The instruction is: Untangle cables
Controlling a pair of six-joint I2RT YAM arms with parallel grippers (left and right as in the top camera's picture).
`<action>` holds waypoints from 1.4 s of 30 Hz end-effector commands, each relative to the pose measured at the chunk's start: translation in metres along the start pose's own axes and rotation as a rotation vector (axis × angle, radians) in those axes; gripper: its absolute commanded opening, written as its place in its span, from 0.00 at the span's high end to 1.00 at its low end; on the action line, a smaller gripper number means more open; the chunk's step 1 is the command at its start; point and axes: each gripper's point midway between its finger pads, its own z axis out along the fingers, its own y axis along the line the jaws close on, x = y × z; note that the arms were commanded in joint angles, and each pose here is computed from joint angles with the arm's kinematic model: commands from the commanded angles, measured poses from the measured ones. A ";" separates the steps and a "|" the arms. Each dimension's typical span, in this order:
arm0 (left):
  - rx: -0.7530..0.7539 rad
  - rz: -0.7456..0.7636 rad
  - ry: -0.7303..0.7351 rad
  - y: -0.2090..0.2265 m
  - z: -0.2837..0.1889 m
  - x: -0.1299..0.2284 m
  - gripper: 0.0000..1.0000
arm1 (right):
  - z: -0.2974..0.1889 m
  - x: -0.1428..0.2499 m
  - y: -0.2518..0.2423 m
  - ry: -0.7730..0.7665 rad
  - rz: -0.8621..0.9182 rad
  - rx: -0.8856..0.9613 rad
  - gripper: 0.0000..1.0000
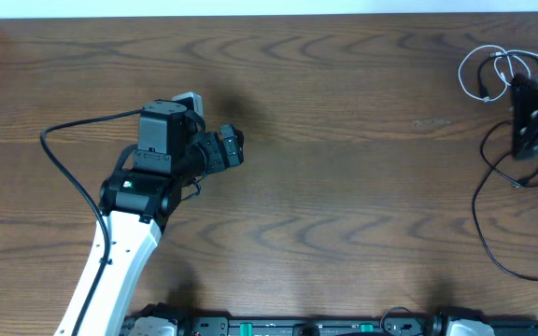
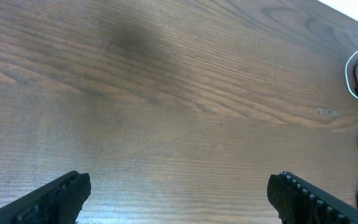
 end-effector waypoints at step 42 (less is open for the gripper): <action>-0.007 0.015 -0.022 -0.001 -0.004 -0.008 0.04 | 0.046 0.242 -0.045 -0.611 -0.045 0.138 0.01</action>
